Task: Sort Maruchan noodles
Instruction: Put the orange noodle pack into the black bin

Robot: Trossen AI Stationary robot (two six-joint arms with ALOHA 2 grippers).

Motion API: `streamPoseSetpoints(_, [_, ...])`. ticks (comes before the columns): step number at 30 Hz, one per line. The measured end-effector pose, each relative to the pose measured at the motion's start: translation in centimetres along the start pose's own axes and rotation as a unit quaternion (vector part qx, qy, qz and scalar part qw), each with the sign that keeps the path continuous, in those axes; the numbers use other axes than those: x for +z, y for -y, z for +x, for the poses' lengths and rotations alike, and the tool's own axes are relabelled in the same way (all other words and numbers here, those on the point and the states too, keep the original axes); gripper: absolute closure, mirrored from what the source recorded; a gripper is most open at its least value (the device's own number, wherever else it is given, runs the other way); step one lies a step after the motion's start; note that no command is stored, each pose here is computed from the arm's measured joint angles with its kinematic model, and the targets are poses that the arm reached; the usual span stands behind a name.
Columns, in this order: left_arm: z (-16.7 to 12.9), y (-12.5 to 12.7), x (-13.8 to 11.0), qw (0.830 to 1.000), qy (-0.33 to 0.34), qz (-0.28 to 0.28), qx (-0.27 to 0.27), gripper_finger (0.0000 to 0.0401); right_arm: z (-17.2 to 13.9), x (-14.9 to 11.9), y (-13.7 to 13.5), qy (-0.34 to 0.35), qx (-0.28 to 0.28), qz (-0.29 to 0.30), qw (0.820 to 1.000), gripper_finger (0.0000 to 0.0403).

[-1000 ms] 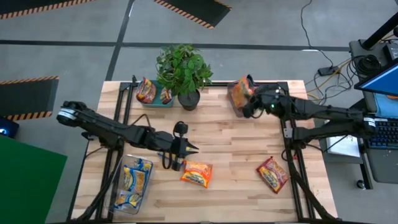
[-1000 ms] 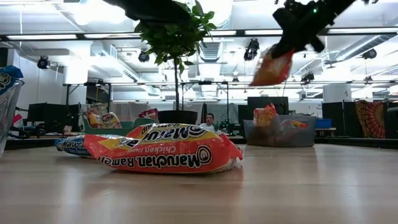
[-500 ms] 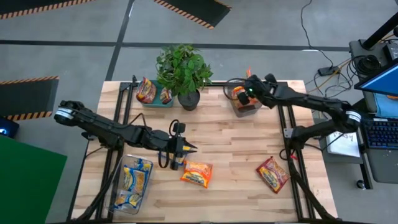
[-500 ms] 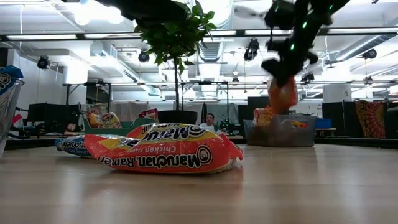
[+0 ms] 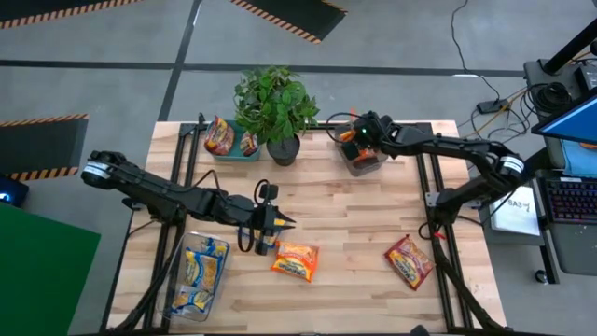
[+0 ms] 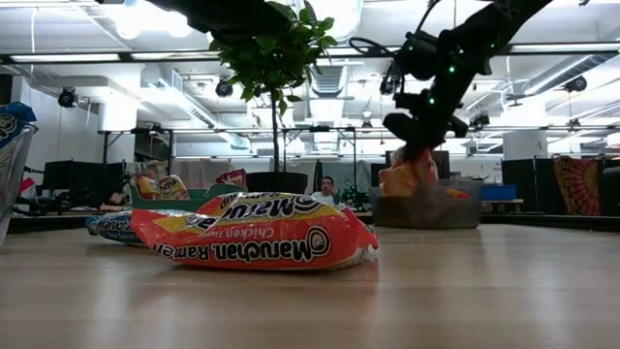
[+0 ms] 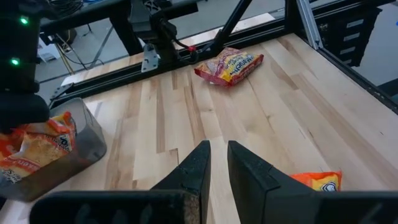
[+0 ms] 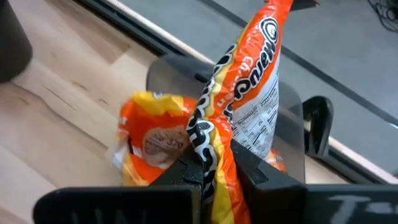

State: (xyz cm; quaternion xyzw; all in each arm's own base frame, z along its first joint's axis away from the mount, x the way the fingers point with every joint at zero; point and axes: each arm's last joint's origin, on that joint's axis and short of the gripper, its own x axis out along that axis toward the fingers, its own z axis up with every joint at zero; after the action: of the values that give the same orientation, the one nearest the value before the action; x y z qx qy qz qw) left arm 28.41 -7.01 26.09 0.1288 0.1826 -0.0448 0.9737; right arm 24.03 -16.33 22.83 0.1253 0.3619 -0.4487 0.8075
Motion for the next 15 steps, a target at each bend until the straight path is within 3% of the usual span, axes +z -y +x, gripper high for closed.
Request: streamPoseSetpoints(15, [0.0,0.0,0.0,1.000,0.000,0.000,0.000,0.0364,3.7,-4.1,-0.3,-0.020,-0.008,0.016,1.000,0.0380])
